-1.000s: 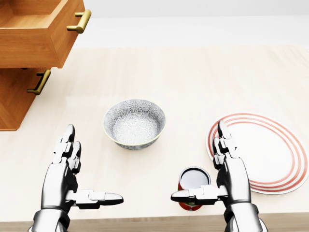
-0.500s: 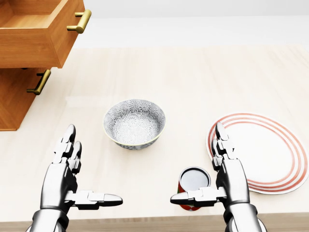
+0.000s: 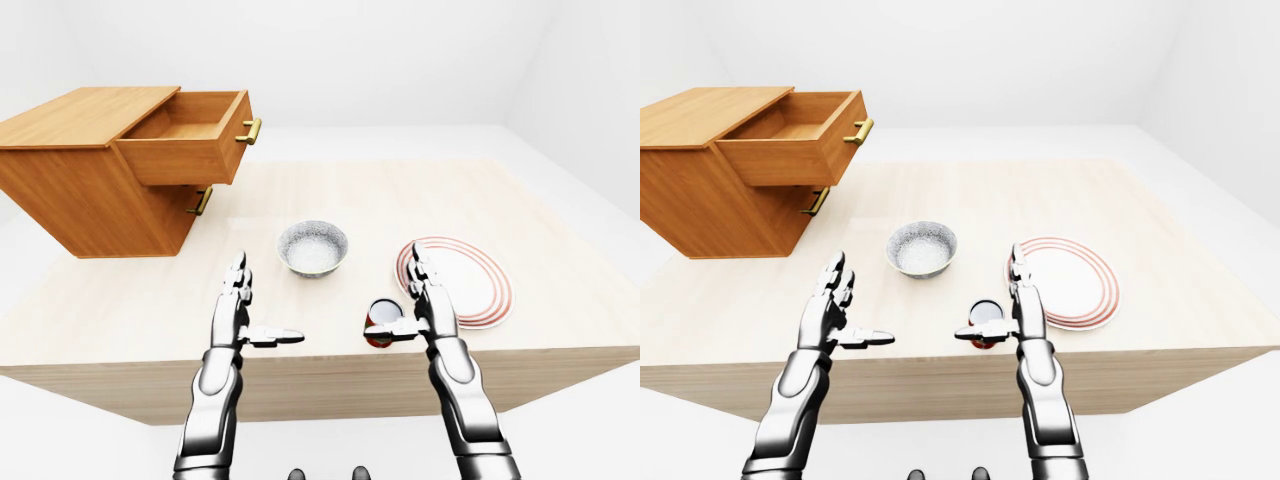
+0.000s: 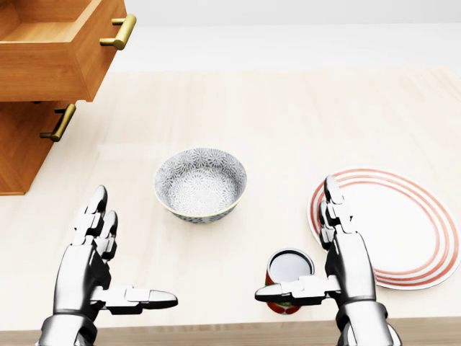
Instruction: Put the bowl on top of the cabinet.
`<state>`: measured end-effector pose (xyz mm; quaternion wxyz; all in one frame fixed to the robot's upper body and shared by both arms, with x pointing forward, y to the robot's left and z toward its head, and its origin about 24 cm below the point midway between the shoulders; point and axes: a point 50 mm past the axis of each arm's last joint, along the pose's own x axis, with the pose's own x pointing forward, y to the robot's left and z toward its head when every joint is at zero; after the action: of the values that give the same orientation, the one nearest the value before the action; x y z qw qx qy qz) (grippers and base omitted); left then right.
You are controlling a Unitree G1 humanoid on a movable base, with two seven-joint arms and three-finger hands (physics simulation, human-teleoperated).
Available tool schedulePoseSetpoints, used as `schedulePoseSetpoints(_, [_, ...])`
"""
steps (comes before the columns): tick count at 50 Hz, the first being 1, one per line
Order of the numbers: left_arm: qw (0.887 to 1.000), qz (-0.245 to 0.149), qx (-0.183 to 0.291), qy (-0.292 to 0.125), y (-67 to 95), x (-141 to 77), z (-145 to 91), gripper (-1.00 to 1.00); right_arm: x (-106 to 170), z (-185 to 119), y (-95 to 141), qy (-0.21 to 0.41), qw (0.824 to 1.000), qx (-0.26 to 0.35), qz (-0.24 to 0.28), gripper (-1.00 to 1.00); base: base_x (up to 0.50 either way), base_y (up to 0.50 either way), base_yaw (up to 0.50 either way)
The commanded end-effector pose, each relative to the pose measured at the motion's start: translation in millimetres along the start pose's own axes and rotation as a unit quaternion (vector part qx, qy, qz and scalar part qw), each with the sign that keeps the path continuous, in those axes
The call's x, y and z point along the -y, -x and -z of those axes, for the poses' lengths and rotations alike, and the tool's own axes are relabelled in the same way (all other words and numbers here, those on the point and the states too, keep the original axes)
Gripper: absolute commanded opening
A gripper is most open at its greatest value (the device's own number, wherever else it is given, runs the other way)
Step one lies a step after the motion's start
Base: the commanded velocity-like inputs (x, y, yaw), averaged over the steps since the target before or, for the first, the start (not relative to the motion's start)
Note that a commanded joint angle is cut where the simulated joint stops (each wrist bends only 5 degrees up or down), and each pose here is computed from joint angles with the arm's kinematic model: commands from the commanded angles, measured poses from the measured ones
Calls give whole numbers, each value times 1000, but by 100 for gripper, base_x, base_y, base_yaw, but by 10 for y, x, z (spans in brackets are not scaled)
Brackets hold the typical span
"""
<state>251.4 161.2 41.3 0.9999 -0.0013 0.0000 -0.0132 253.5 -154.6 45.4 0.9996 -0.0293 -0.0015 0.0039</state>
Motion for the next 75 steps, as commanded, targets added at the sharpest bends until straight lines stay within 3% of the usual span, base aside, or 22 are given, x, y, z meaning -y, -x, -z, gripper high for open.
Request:
schedulePoseSetpoints(1, [1000,-16,5,18,-12,-102,-143,100,73,-286,-32,4,999,41,13,100,0,0,0])
schedulePoseSetpoints(2, [1000,-16,6,18,-11,-102,-147,100,73,-291,-32,3,999,42,13,100,0,0,0])
schedulePoseSetpoints(5, [995,-16,94,15,32,-103,-559,100,145,-596,-44,-11,994,107,29,100,0,0,0])
schedulePoseSetpoints(11, [987,-16,161,-3,100,-92,-872,100,178,-842,-4,-10,987,160,30,100,0,0,0])
schedulePoseSetpoints(19, [958,-15,286,-8,284,-107,-1417,100,226,-1319,112,-9,963,266,33,100,0,0,0])
schedulePoseSetpoints(26, [901,-31,432,-19,617,-200,-1997,100,261,-1685,276,-17,934,353,43,100,0,0,0])
schedulePoseSetpoints(30, [855,-42,517,14,850,-284,-2279,100,267,-1871,391,-22,915,401,34,100,0,0,0])
schedulePoseSetpoints(32, [838,-40,544,15,938,-296,-2374,100,273,-1948,439,-23,906,421,34,100,0,0,0])
schedulePoseSetpoints(33, [820,-38,571,25,1025,-312,-2452,100,283,-2015,490,-27,897,439,35,100,0,0,0])
schedulePoseSetpoints(35, [794,-41,605,40,1138,-356,-2551,100,292,-2091,542,-29,887,460,34,100,0,0,0])
schedulePoseSetpoints(37, [779,-40,624,56,1207,-392,-2608,100,300,-2149,587,-33,878,476,35,100,0,0,0])
schedulePoseSetpoints(40, [765,-39,637,89,1268,-462,-2660,100,313,-2196,612,-37,871,488,37,100,0,0,0])
schedulePoseSetpoints(45, [782,-39,607,133,1200,-529,-2641,100,313,-2206,620,-40,870,490,37,100,0,0,0])
schedulePoseSetpoints(49, [781,-30,598,177,1207,-553,-2666,100,315,-2240,649,-42,864,500,36,100,0,0,0])
schedulePoseSetpoints(52, [801,-29,570,181,1124,-544,-2625,100,311,-2233,643,-43,865,498,36,100,0,0,0])
schedulePoseSetpoints(60, [811,-23,548,204,1101,-541,-2621,100,335,-2236,637,-49,864,498,46,100,0,0,0])
schedulePoseSetpoints(75, [815,-22,540,209,1086,-543,-2616,100,336,-2235,636,-51,865,498,46,100,0,0,0])
